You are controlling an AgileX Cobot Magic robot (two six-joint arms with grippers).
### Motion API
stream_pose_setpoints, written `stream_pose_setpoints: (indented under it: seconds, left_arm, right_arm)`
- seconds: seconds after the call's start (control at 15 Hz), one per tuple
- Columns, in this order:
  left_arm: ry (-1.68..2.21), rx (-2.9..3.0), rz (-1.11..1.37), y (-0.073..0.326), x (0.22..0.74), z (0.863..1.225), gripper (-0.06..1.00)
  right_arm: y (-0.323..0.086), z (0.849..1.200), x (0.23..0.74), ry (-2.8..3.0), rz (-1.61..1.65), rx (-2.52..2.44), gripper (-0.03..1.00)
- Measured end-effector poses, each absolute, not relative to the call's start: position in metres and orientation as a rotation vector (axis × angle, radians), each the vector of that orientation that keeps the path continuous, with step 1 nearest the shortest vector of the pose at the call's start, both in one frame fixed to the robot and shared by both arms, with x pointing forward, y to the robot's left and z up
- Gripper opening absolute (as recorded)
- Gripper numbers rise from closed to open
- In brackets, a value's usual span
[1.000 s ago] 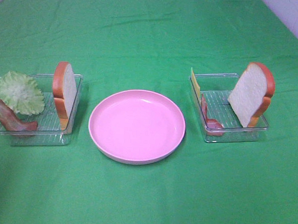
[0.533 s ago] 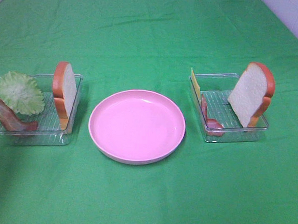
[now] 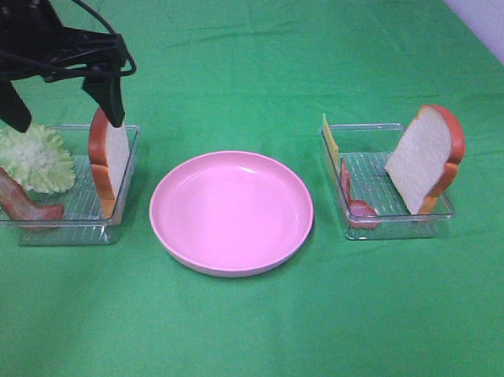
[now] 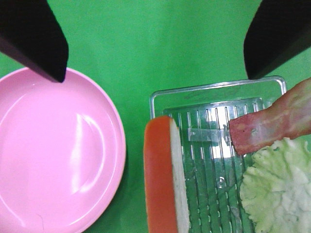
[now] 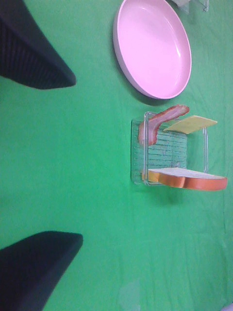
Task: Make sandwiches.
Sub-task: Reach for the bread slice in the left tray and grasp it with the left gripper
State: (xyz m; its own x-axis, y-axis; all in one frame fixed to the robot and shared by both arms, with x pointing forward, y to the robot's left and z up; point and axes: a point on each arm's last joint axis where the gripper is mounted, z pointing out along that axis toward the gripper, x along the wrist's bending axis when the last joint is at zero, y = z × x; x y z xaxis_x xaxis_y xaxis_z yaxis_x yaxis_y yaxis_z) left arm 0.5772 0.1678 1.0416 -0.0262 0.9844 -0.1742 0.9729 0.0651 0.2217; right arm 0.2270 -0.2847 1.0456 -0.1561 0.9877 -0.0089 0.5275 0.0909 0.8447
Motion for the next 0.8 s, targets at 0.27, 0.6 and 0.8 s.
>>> stream_pose_setpoints:
  seconds: [0.27, 0.6, 0.8]
  left_arm:
    - [2.134, 1.998, 0.048, 0.158, 0.606, 1.019, 0.91]
    - [2.179, 2.078, 0.074, 0.153, 0.631, 0.977, 0.75]
    - [2.165, 2.085, 0.111, 0.154, 0.635, 0.974, 0.48]
  right_arm:
    - [-0.285, 1.046, 0.227, 1.758, 0.959, 1.494, 0.75]
    - [-0.285, 1.046, 0.227, 1.758, 0.959, 1.494, 0.75]
    - [-0.285, 1.046, 0.227, 1.758, 0.959, 1.494, 0.75]
